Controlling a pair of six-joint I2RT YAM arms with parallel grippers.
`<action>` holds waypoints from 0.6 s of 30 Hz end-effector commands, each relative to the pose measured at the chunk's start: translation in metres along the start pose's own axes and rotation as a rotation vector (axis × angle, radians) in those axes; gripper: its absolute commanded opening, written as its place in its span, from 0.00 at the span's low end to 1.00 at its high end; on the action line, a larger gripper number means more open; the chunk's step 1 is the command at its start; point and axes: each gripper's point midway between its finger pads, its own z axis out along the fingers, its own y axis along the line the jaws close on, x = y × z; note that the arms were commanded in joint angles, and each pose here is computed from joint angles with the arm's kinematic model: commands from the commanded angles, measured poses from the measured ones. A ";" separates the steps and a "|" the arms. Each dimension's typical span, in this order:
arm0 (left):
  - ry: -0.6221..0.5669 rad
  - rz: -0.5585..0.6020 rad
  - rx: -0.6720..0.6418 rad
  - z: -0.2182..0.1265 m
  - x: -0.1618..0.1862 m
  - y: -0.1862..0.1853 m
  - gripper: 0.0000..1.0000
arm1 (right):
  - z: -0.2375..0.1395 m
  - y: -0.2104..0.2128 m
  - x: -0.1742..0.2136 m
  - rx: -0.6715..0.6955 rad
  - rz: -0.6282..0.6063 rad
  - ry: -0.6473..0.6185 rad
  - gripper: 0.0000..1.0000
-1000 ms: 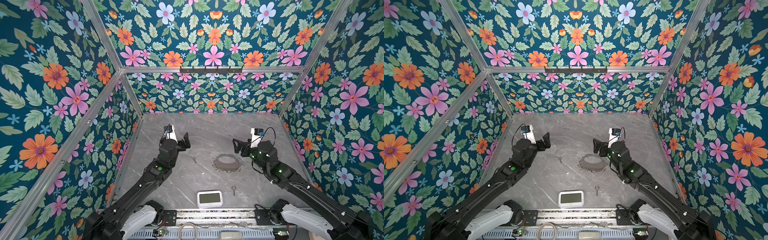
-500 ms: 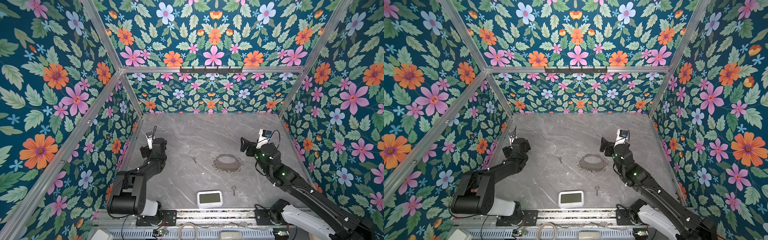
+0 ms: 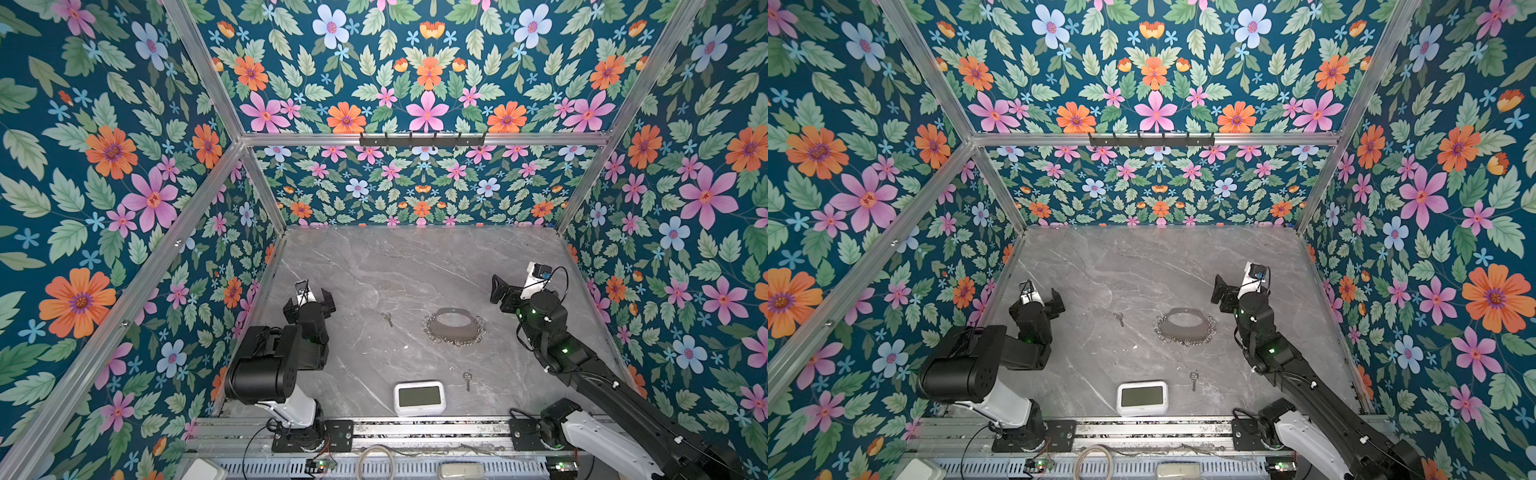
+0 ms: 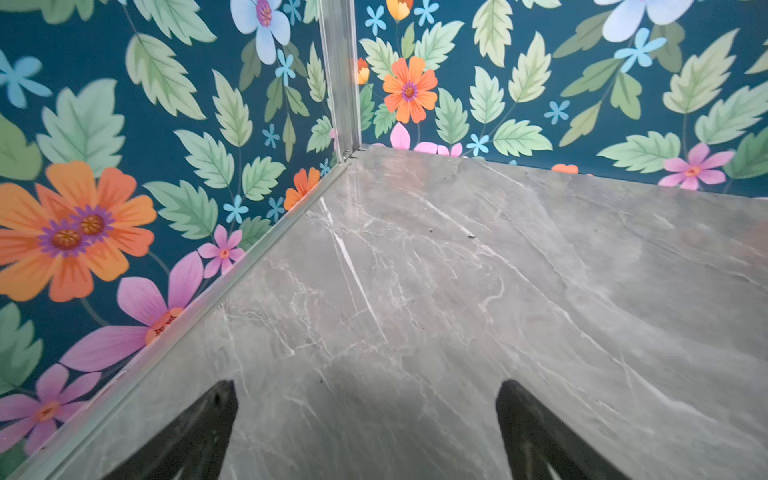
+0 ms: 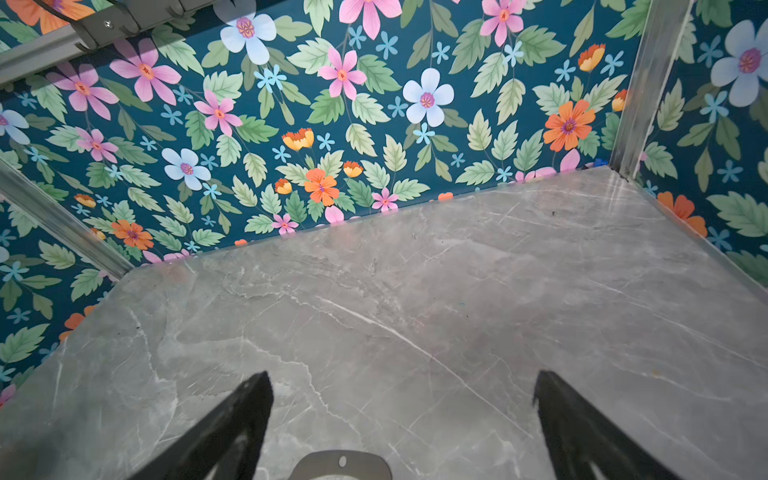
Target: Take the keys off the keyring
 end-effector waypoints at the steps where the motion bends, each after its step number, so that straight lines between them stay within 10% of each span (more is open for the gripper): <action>1: -0.091 -0.022 0.079 -0.001 -0.024 -0.013 1.00 | -0.001 0.006 -0.024 -0.060 -0.026 -0.117 0.99; 18: -0.117 -0.015 0.077 -0.002 -0.028 -0.013 1.00 | 0.038 -0.141 0.031 0.299 -0.107 -0.033 0.99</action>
